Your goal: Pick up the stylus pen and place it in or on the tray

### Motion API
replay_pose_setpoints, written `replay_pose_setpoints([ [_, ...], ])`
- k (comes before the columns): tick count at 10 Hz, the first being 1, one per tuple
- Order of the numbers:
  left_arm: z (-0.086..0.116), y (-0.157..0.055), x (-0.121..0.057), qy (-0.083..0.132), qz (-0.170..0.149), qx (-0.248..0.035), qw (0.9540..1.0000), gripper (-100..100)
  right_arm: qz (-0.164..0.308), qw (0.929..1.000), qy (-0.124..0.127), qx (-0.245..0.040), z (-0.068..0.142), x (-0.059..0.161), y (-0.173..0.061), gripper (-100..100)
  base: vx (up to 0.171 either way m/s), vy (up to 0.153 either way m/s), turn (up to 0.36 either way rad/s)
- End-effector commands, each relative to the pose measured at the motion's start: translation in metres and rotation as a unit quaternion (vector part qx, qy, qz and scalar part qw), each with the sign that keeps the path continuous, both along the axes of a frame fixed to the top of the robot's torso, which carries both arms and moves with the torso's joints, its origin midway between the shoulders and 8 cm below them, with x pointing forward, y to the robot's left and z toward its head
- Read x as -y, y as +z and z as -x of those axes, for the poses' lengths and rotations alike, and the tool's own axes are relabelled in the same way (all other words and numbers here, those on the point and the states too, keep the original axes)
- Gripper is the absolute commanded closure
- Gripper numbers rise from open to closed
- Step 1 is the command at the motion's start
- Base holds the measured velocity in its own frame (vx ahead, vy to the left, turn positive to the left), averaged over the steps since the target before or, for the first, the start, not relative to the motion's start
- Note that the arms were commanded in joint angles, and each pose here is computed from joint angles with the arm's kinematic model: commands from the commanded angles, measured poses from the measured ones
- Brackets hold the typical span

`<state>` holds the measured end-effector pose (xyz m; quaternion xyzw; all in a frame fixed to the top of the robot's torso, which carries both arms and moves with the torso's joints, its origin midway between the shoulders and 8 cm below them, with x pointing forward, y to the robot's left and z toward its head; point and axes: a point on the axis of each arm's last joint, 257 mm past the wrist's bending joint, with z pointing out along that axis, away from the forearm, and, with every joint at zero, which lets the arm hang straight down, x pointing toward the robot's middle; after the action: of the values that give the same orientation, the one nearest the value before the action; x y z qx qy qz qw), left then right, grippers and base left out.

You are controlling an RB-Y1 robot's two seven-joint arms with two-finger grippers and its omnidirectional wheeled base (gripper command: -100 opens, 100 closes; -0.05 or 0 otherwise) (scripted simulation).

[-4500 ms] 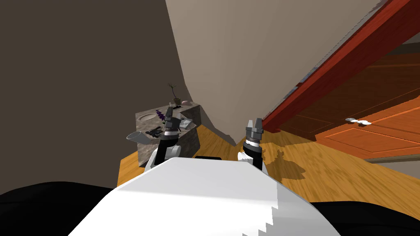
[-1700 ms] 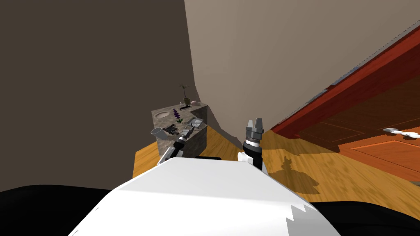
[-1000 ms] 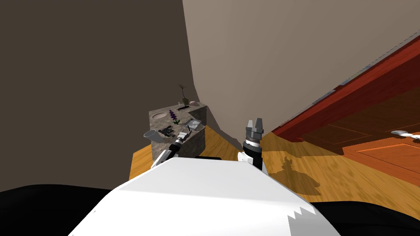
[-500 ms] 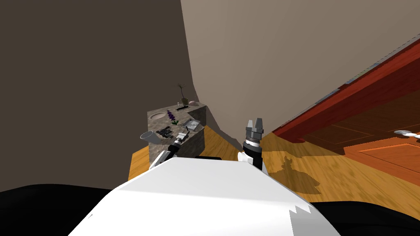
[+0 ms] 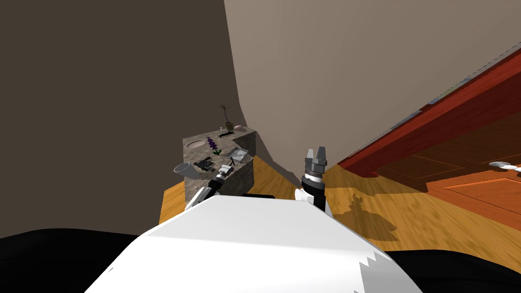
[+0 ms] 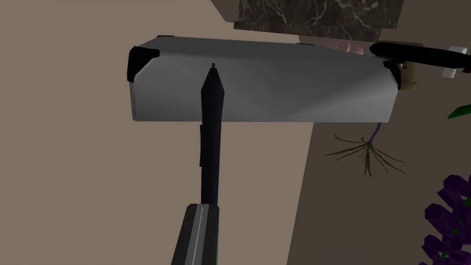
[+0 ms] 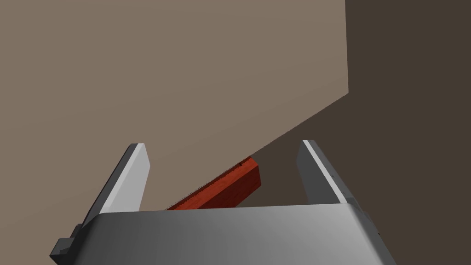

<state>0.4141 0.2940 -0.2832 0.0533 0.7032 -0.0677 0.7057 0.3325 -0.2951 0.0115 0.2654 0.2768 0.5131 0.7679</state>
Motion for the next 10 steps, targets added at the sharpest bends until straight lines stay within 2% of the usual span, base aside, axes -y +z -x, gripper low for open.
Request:
replay_pose_setpoints([
  [1, 0.002, -0.009, 0.003, -0.001, -0.005, -0.004, 1.0000, -100, 0.000, 1.0000, 0.000, 0.000, 0.000, 0.000, 0.000, 0, 0.007, -0.007, 0.028],
  [3, 0.005, -0.022, 0.009, -0.003, -0.011, -0.008, 0.9999, -100, 0.000, 1.0000, 0.000, 0.000, 0.000, 0.000, 0.000, 0, 0.011, -0.012, 0.037],
  [4, 0.003, -0.018, 0.007, -0.002, -0.008, -0.007, 0.9999, -100, 0.000, 1.0000, 0.000, 0.000, 0.000, 0.000, 0.000, 0, 0.000, 0.000, 0.000],
  [5, 0.004, -0.019, 0.007, -0.003, -0.009, -0.007, 0.9999, 0, 0.000, 1.0000, 0.000, 0.000, 0.000, 0.000, 0.000, 0, 0.000, 0.000, 0.000],
  [6, 0.004, -0.019, 0.007, -0.003, -0.009, -0.007, 0.9999, -100, 0.000, 1.0000, 0.000, 0.000, 0.000, 0.000, 0.000, 0, 0.000, 0.000, 0.000],
  [7, 0.004, -0.019, 0.007, -0.003, -0.009, -0.007, 0.9999, 100, 0.000, 1.0000, 0.000, 0.000, 0.000, 0.000, 0.000, 0, 0.000, 0.000, 0.000],
  [10, 0.004, -0.019, 0.007, -0.003, -0.009, -0.007, 0.9999, 100, 0.000, 1.0000, 0.000, 0.000, 0.000, 0.000, 0.000, 0, 0.000, 0.000, 0.000],
])
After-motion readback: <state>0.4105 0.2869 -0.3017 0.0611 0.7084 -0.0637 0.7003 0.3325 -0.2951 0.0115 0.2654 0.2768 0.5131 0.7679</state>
